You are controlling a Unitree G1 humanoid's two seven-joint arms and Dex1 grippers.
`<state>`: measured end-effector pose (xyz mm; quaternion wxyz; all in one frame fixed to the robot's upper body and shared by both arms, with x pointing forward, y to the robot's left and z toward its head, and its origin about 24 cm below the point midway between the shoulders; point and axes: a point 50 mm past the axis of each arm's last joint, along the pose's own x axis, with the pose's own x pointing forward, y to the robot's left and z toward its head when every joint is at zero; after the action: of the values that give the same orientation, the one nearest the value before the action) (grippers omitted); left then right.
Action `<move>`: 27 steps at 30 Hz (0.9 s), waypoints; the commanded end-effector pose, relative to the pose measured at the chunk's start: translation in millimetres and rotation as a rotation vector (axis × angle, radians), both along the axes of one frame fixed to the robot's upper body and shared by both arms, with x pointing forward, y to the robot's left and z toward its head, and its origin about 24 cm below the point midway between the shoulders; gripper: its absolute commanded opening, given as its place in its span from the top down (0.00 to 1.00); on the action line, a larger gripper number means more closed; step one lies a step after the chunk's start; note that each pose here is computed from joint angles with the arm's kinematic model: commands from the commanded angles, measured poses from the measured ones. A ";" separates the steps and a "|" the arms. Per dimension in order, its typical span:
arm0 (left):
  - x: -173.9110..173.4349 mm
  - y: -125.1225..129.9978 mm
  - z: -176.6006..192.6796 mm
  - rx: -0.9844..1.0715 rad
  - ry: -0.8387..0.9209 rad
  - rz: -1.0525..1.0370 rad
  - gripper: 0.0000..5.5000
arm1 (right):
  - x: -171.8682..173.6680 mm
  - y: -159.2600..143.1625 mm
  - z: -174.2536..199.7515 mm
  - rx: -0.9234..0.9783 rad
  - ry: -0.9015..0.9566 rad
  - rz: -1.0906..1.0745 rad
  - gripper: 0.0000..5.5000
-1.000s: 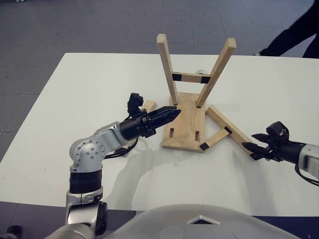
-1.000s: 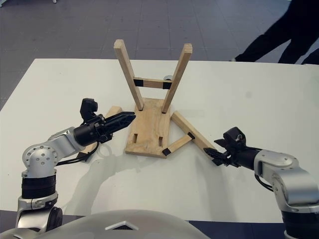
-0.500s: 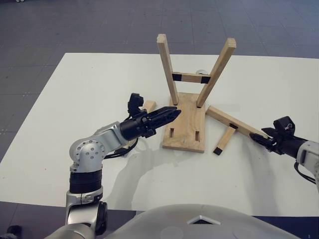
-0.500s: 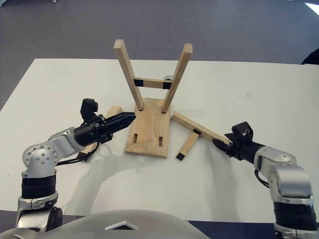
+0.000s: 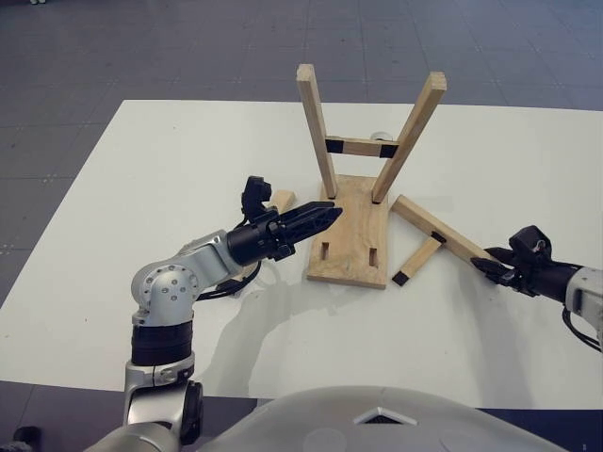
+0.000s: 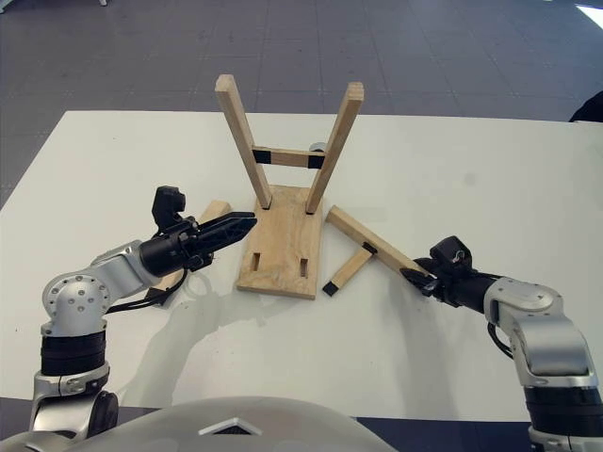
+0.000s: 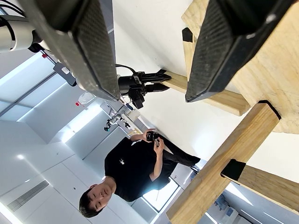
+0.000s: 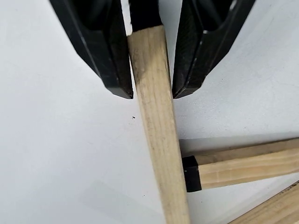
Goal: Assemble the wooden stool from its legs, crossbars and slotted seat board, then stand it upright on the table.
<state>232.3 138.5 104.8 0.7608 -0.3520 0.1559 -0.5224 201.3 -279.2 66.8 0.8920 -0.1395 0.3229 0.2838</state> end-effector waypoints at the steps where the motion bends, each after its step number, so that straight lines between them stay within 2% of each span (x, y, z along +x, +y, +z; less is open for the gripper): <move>1: 3.4 -0.1 3.1 0.018 -0.012 0.006 0.53 | -6.0 -0.5 -6.9 -0.040 0.031 0.072 0.81; 3: 4.1 0.3 3.2 0.020 -0.013 0.007 0.53 | -7.3 -0.1 -7.7 -0.030 0.038 0.086 0.81; 9: 5.4 1.8 4.5 0.022 -0.018 0.008 0.53 | -8.7 2.2 19.1 0.171 -0.016 0.104 0.81; 14: 11.3 7.7 7.7 0.031 -0.032 0.018 0.53 | -33.3 -4.4 46.0 0.161 0.034 0.222 0.81; 19: 12.2 7.6 7.6 0.032 -0.033 0.019 0.53 | -31.7 -9.8 63.9 0.182 0.004 0.208 0.81; 23: 13.2 9.2 8.8 0.033 -0.036 0.020 0.53 | -31.5 -13.5 71.2 0.332 -0.006 0.160 0.81; 27: 20.6 21.7 16.7 0.028 -0.070 0.063 0.53 | -33.2 -14.3 80.9 0.484 -0.017 0.179 0.81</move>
<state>245.6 150.6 112.6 0.7727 -0.3406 0.1455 -0.5155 166.1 -292.9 138.6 0.8715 0.0273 0.2523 0.4196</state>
